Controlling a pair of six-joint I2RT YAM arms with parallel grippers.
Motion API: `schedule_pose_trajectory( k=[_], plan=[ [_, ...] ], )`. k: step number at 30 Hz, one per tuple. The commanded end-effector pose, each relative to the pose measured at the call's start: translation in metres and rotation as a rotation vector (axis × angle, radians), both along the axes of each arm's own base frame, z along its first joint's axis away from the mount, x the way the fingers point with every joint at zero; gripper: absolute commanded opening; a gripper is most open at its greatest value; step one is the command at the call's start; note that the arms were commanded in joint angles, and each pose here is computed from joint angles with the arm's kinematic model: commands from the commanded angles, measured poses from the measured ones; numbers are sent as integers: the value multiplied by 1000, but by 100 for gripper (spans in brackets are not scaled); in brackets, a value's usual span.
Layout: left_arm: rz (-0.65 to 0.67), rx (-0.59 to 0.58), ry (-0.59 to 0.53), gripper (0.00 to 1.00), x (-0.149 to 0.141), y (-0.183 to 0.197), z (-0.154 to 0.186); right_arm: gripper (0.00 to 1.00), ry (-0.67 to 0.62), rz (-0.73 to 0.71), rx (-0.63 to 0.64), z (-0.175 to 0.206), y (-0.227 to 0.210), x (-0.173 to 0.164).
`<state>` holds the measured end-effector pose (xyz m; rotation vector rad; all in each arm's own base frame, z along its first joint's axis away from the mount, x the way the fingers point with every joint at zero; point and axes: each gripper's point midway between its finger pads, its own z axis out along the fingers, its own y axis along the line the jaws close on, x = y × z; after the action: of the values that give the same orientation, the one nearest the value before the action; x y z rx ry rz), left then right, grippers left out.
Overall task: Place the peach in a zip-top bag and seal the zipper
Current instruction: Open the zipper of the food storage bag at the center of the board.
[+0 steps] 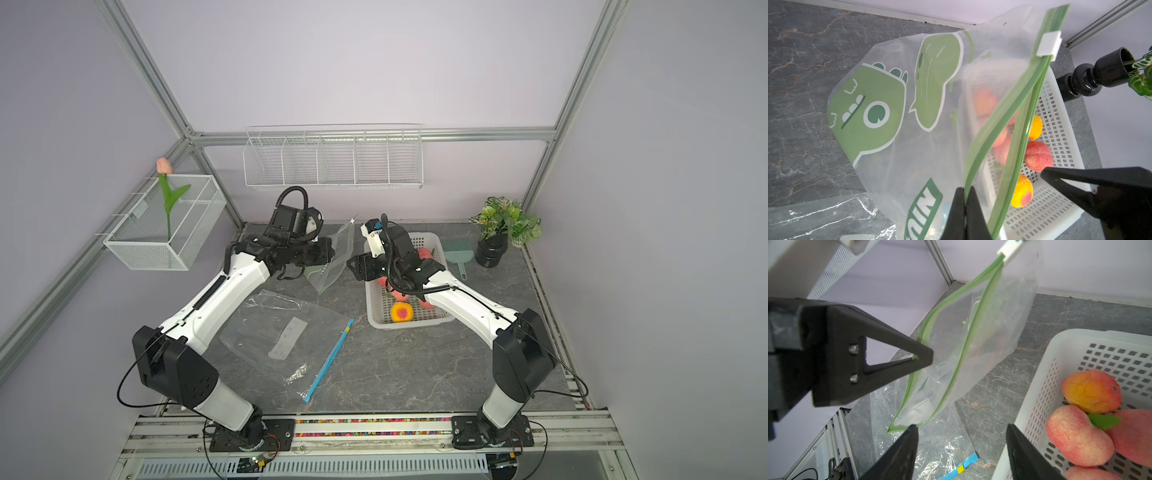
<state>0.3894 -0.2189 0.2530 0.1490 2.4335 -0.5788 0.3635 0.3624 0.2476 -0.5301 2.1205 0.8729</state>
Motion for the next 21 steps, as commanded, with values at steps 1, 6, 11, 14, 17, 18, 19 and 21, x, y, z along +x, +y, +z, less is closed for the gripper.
schedule_pose_trajectory(
  k=[1,6,11,14,17,18,19,21],
  plan=[
    [-1,-17,-10,0,0,-1,9,70,-13,-23,-8,4,10,7],
    [-41,-78,-24,0,-4,-11,18,70,8,-99,-91,-9,15,30],
    [-23,-82,-48,0,-7,-6,24,70,42,-189,-235,-30,16,55],
    [81,-55,-72,0,-1,10,26,70,34,-235,-330,-37,13,64],
    [243,-39,-79,0,4,32,27,70,23,-273,-408,-43,9,72],
    [281,-43,-81,0,4,37,30,70,23,-281,-429,-45,8,74],
    [298,-40,-85,0,4,40,31,70,26,-294,-451,-48,5,77],
    [365,-35,-91,0,3,51,34,70,25,-313,-485,-51,1,80]
  ],
)
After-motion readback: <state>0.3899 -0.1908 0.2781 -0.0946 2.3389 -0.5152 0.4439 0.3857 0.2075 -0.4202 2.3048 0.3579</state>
